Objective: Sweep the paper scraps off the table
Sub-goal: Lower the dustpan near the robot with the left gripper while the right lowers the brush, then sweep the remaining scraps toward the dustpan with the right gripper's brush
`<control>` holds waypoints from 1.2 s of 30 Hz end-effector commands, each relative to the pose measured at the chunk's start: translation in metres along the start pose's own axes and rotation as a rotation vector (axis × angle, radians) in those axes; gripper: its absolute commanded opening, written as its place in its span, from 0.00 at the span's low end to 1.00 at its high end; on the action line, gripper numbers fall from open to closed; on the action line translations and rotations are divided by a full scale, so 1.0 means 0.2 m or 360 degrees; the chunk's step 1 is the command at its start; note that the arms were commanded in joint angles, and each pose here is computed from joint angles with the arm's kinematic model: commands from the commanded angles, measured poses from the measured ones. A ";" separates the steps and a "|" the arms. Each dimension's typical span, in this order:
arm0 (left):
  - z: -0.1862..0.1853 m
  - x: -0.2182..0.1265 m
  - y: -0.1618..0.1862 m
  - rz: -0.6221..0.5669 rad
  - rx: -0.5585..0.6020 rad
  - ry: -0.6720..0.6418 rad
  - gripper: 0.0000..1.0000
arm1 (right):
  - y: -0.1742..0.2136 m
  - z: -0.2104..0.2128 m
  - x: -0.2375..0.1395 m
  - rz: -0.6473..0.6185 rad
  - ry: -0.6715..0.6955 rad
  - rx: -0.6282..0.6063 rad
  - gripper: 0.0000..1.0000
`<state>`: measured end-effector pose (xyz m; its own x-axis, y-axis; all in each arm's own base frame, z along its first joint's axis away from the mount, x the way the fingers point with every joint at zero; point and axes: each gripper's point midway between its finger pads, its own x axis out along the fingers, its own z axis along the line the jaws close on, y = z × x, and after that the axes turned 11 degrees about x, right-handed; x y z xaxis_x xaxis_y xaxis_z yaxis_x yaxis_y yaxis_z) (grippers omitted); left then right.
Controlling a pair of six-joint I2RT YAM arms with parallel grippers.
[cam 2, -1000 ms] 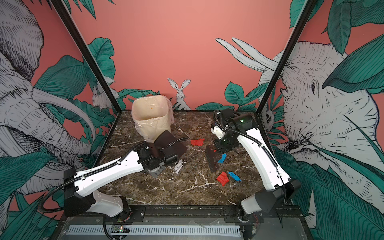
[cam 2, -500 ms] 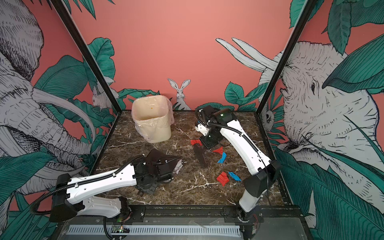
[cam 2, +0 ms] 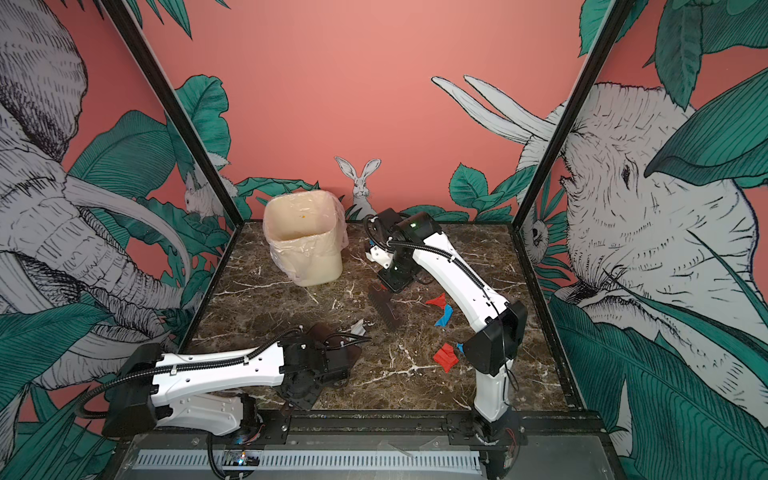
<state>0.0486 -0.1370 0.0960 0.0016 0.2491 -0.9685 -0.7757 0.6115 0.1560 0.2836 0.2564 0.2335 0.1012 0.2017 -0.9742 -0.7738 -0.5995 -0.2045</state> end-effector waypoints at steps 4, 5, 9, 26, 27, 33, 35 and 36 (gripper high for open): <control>-0.02 0.06 -0.01 0.0046 0.0056 -0.0013 0.00 | -0.03 0.03 0.03 0.0048 0.0122 -0.0115 0.00; -0.03 0.06 -0.01 0.0054 0.0066 -0.0016 0.00 | -0.03 0.03 0.03 0.0049 0.0148 -0.0126 0.00; -0.03 0.08 -0.01 0.0056 0.0093 -0.0004 0.00 | -0.05 0.02 0.03 0.0046 0.0231 -0.0161 0.00; -0.05 0.06 0.02 0.0099 0.0189 0.0037 0.00 | -0.09 0.14 0.12 0.0088 0.0306 -0.0306 0.00; -0.05 0.07 0.02 0.0108 0.0188 0.0031 0.00 | -0.09 0.14 0.12 0.0094 0.0308 -0.0311 0.00; -0.04 0.07 0.02 0.0089 0.0173 0.0013 0.00 | -0.09 0.15 0.14 0.0103 0.0384 -0.0378 0.00; -0.03 0.08 0.01 0.0080 0.0170 0.0006 0.00 | -0.09 0.16 0.15 0.0108 0.0434 -0.0440 0.00; -0.03 0.07 0.01 0.0079 0.0167 0.0009 0.00 | -0.09 0.17 0.16 0.0113 0.0449 -0.0459 0.00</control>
<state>0.0412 -0.1432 0.0796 -0.0555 0.2644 -0.9628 -0.6979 0.6793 0.2268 0.2766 0.2963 0.2142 0.2132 0.0012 -0.9770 -0.6208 -0.7720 -0.1365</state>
